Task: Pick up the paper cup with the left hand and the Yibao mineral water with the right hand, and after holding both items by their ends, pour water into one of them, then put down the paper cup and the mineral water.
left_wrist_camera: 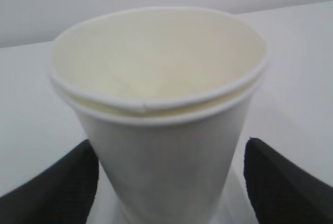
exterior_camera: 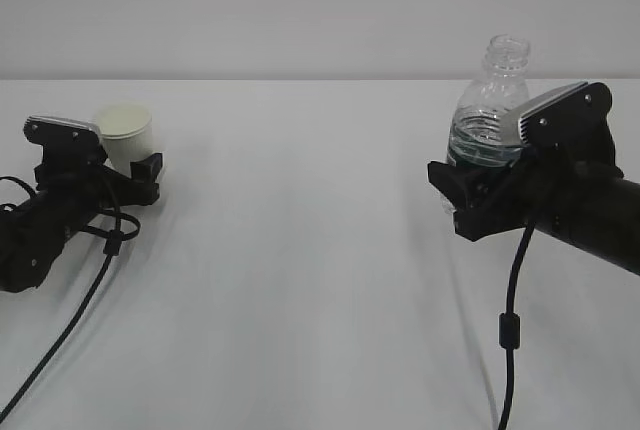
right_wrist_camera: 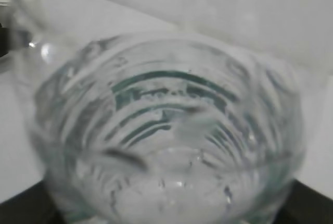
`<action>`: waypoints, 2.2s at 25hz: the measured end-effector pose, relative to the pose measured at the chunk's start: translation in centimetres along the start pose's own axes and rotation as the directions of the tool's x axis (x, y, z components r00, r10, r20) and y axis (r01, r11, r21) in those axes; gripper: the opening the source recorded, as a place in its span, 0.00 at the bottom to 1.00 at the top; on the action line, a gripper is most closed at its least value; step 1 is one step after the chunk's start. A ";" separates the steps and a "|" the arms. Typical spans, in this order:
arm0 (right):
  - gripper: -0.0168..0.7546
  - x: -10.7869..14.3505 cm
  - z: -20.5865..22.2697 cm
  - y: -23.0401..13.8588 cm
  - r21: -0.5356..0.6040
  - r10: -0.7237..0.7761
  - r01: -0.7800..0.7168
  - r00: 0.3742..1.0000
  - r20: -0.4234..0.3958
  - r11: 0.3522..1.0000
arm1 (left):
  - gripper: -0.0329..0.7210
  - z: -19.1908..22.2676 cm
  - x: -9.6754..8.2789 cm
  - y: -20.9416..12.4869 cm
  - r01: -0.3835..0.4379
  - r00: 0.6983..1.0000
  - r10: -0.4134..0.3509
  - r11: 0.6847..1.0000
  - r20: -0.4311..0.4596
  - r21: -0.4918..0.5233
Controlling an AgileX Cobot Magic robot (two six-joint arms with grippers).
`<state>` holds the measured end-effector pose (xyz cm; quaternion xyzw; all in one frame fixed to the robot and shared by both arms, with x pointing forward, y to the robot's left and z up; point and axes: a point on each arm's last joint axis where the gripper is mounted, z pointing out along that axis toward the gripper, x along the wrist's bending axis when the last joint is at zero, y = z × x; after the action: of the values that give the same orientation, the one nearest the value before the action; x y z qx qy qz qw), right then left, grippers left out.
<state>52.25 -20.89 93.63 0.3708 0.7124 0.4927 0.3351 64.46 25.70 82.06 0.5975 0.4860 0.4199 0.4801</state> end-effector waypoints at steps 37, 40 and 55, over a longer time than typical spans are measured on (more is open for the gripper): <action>0.67 0.1 0.0 0.0 0.001 -0.002 0.002 1.000 -0.016 1.000 | 0.76 1.8 0.3 0.2 0.028 0.999 -0.027 0.996 -0.019 0.080; 0.67 0.1 0.0 0.0 0.001 -0.002 0.002 1.000 -0.016 1.000 | 0.75 1.8 0.3 0.2 0.030 0.999 -0.028 0.996 -0.020 0.084; 0.67 0.1 0.0 0.0 0.001 -0.002 0.003 1.000 -0.016 1.000 | 0.66 1.8 0.0 1.1 -0.003 1.000 0.001 0.999 0.028 0.046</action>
<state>52.17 -20.76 93.61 0.3661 0.7158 0.4949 0.3298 66.37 25.29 82.78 0.6147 0.4879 0.4007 0.4728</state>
